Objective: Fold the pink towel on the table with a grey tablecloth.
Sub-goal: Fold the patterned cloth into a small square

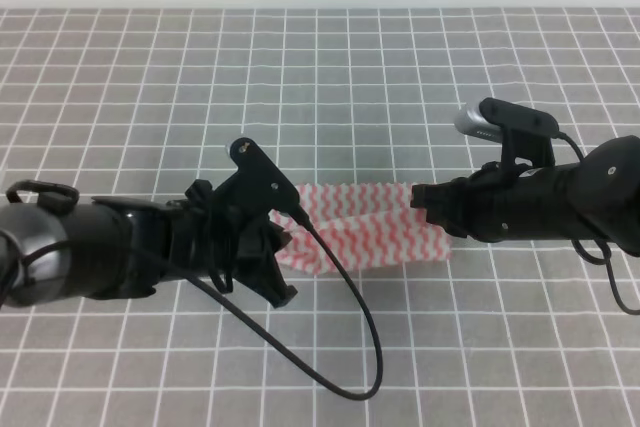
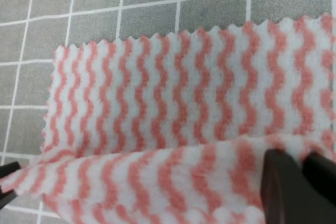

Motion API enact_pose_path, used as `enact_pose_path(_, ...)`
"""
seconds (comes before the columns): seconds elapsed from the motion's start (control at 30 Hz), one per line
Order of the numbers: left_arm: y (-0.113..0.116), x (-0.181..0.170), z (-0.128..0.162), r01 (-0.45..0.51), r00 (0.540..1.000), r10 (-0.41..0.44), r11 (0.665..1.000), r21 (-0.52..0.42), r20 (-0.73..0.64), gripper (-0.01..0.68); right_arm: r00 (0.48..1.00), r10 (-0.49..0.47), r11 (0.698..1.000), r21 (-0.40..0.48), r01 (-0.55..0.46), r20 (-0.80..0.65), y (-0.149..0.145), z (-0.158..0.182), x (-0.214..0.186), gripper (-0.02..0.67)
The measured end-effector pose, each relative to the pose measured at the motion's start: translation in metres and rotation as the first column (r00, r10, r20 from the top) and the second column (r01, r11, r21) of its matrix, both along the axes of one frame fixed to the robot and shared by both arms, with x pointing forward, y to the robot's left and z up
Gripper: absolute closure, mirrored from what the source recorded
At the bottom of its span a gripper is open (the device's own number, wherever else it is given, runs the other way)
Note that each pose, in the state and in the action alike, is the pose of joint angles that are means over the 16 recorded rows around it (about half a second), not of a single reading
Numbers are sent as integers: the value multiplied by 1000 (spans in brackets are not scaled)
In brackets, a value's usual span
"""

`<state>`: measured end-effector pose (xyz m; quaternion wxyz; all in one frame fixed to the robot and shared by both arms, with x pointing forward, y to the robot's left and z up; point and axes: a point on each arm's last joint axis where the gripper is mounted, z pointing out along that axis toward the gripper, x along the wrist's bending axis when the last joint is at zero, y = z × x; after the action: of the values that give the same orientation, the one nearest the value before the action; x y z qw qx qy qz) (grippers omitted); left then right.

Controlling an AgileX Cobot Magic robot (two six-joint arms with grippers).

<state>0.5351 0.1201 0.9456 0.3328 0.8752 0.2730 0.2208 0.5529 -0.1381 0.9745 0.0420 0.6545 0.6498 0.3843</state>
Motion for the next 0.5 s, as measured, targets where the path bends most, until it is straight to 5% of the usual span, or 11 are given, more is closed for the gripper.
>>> enact_pose_path(0.5,1,-1,7,-69,997,68,996,-54,-25,674,1000,10,1000,1,-10,-8,0,0,-1,663)
